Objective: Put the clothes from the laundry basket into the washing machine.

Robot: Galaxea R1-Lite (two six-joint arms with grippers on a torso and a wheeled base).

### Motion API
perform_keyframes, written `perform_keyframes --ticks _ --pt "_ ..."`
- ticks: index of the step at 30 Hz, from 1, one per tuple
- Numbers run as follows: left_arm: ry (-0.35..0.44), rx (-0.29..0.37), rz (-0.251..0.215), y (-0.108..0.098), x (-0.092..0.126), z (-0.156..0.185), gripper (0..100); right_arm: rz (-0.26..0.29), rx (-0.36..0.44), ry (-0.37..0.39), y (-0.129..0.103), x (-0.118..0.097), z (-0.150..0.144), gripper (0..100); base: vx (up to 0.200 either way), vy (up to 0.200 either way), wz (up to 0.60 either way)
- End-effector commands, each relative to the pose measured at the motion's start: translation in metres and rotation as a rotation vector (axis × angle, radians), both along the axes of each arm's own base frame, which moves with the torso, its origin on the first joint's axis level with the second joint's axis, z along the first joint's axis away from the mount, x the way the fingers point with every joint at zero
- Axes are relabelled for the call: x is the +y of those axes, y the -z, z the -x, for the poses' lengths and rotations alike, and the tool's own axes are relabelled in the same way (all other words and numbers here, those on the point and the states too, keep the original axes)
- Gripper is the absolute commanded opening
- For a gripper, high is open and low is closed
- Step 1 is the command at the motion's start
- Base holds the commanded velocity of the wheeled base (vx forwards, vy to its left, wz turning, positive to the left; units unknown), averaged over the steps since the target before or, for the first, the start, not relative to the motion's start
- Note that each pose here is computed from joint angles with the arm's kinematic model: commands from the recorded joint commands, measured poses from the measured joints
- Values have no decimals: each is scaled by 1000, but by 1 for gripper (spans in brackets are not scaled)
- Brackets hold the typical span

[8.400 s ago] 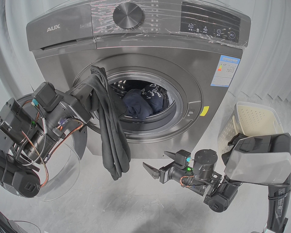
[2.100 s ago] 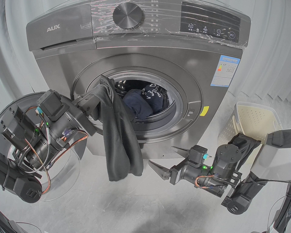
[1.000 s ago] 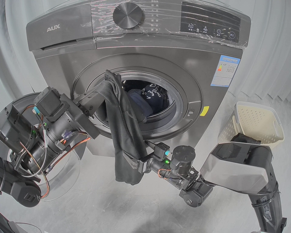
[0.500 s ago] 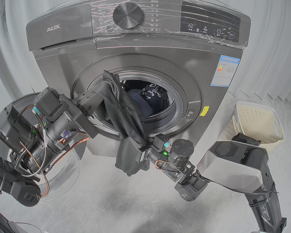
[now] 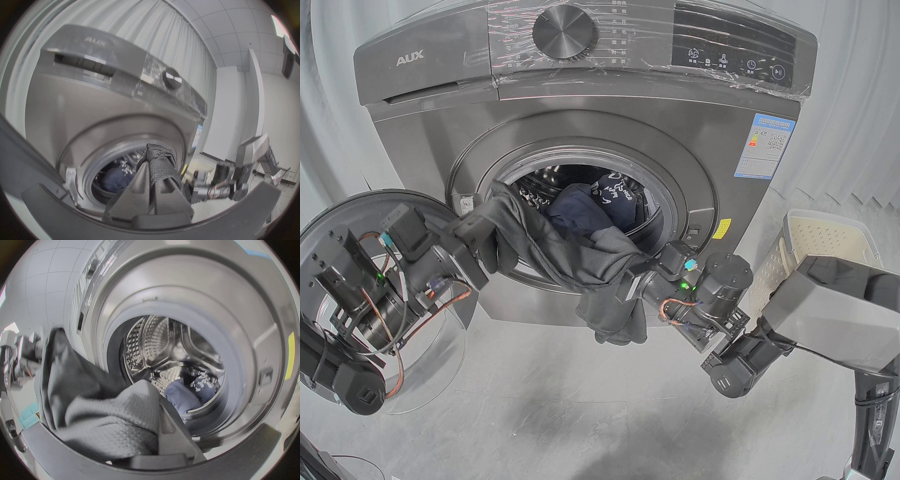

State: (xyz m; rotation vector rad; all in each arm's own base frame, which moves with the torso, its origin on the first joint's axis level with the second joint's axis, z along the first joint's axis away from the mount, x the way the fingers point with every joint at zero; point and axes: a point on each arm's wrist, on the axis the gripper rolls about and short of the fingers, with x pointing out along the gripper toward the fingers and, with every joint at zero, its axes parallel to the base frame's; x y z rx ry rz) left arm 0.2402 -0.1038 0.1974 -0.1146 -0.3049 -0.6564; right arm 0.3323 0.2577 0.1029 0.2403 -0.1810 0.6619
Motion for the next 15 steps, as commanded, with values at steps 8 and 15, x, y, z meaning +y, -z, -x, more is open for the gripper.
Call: perform_keyframes --ticks 8,15 --pt "43 274 -153 83 -3 -14 0 -46 -57 -50 -41 3 30 0 0 0 0" --pt "43 325 -206 101 -2 -12 100 -45 -58 -34 -42 -2 26 0 0 0 0"
